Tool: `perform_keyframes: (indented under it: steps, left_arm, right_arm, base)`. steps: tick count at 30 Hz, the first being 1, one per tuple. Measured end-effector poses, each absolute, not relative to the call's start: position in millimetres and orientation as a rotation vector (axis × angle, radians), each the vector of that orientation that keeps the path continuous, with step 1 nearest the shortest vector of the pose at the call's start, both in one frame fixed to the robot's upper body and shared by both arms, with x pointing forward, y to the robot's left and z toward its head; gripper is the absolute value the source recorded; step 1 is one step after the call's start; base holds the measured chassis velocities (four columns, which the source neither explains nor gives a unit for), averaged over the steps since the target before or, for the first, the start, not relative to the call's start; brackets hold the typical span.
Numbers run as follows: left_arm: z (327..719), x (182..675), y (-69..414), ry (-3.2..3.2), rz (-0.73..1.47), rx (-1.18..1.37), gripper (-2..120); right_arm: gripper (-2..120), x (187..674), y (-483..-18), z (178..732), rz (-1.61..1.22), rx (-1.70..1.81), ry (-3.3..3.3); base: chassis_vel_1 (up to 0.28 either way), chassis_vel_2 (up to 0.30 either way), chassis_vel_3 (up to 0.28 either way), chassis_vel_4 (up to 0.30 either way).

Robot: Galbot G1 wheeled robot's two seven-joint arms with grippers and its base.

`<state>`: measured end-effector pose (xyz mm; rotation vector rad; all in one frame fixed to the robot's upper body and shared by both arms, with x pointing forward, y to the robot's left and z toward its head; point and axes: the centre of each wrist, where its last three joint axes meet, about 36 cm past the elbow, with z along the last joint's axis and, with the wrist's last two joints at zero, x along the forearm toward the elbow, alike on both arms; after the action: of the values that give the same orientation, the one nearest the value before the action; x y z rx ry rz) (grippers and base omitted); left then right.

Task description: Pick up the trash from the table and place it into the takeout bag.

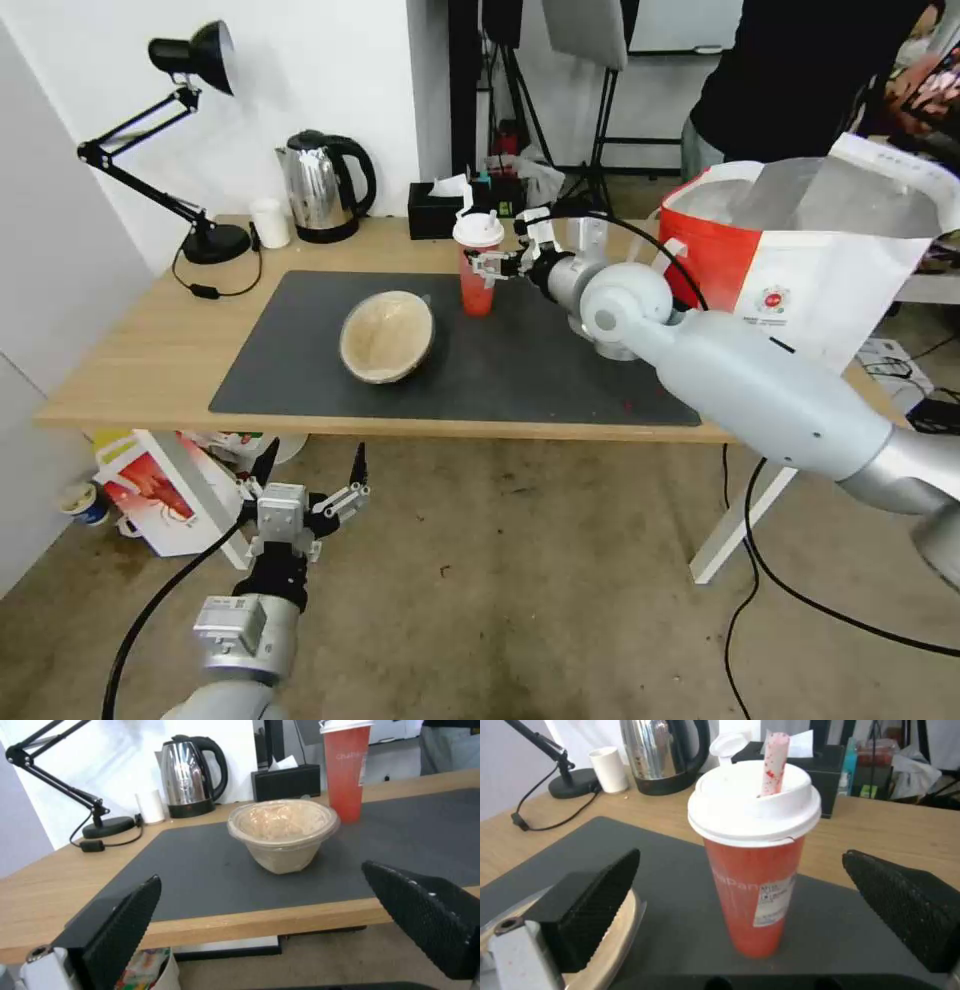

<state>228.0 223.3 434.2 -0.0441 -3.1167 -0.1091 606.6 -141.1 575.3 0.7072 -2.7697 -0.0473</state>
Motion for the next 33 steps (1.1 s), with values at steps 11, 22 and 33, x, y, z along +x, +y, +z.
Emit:
perform_keyframes:
  steps: [11, 22, 33]
  left_arm:
    - [434.2, 228.0, 223.3, -3.117, -0.109, -0.044, 100]
    - [434.2, 228.0, 223.3, -3.117, -0.109, -0.044, 100]
    - [434.2, 228.0, 223.3, -3.117, -0.109, -0.044, 100]
  right_arm:
    - [100, 638.4, -126.4, 557.7, -0.070, 0.673, -2.755]
    - [100, 654.2, -125.7, 544.3, -0.082, 0.657, -2.737]
    - [100, 666.7, -124.8, 527.1, -0.081, 0.627, -2.718]
  base:
    - [0.000, 0.000, 0.000, 0.000]
    - [0.000, 0.000, 0.000, 0.000]
    - [0.000, 0.000, 0.000, 0.000]
